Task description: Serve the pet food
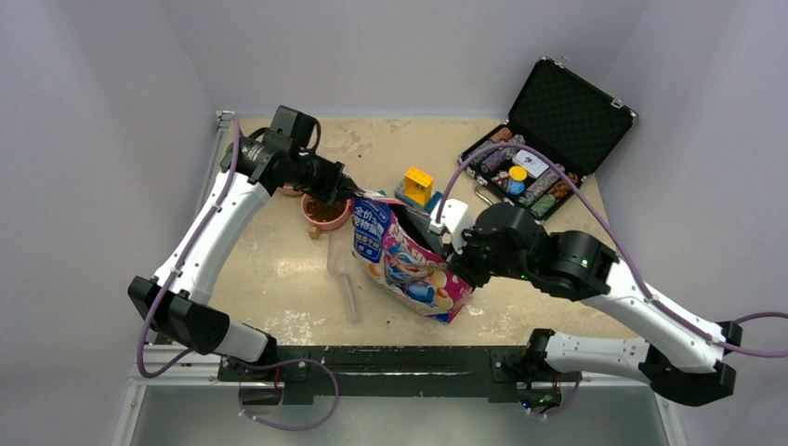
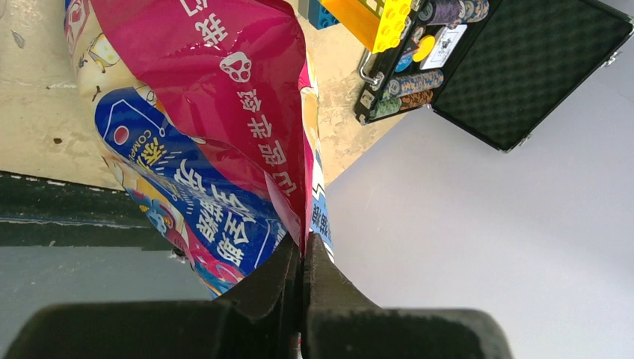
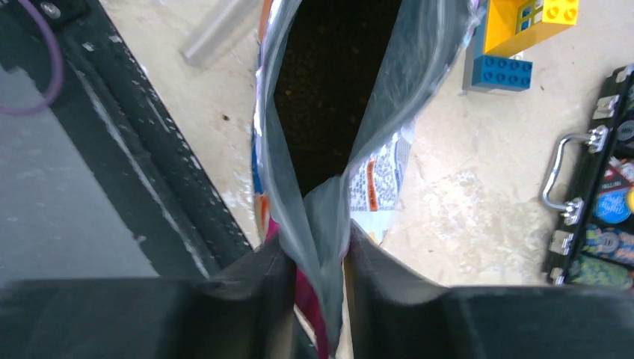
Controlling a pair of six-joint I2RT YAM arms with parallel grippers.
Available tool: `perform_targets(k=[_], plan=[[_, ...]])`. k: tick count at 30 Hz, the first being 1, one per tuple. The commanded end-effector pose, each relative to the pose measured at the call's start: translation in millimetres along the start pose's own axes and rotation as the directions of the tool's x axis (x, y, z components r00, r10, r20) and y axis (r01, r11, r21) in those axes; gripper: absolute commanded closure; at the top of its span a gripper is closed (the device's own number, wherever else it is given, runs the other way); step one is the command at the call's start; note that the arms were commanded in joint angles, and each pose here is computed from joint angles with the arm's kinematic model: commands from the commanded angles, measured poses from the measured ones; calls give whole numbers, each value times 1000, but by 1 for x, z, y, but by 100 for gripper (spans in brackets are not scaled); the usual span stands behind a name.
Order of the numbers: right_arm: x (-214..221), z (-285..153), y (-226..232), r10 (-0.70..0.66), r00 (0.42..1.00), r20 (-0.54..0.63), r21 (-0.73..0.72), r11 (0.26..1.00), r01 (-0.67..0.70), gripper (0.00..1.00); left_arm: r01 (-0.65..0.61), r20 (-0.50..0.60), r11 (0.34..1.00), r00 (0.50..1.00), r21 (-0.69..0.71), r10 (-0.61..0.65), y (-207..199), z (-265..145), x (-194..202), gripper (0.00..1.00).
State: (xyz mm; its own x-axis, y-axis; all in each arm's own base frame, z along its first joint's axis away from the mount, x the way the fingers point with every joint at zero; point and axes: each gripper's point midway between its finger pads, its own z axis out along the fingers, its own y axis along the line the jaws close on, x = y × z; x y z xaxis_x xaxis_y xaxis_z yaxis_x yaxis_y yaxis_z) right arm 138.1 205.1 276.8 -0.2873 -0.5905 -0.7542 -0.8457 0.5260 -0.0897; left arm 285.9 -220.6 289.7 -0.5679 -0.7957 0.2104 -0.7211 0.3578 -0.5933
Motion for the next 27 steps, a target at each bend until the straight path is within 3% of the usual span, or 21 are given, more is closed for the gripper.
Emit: perform_targets(k=[1, 2, 3, 6, 12, 20, 24, 25, 27], plan=[[-11, 16, -12, -21, 999, -30, 71, 997, 23, 83, -24, 30, 999, 999, 22, 24, -13, -14, -6, 100], [-9, 18, -16, -24, 999, -45, 95, 995, 28, 95, -22, 30, 1000, 999, 20, 21, -15, -12, -8, 100], [-4, 20, -22, -25, 997, -74, 126, 991, 34, 100, -14, 35, 1000, 999, 19, 14, -16, -12, -10, 100], [26, 8, -37, 16, 986, -166, 227, 974, 22, 100, 39, 63, 999, 997, -22, -37, -14, -15, -33, 100], [57, -30, -39, 33, 999, -38, 241, 970, -23, 100, 68, 179, 992, 983, -108, -48, -15, -50, -84, 100], [36, -14, -23, 40, 998, 48, 151, 987, -47, 100, 36, 163, 992, 986, -121, -16, -5, -55, -72, 100], [31, -13, -23, 40, 998, 52, 147, 988, -48, 100, 16, 91, 995, 996, -99, -7, 6, -48, -59, 100], [30, -12, -20, 34, 999, 39, 129, 991, -39, 100, 17, 73, 996, 997, -88, -11, 10, -41, -55, 93], [28, -13, -20, 31, 999, 16, 126, 991, -33, 100, 14, 56, 998, 998, -58, -11, 12, -39, -44, 66]])
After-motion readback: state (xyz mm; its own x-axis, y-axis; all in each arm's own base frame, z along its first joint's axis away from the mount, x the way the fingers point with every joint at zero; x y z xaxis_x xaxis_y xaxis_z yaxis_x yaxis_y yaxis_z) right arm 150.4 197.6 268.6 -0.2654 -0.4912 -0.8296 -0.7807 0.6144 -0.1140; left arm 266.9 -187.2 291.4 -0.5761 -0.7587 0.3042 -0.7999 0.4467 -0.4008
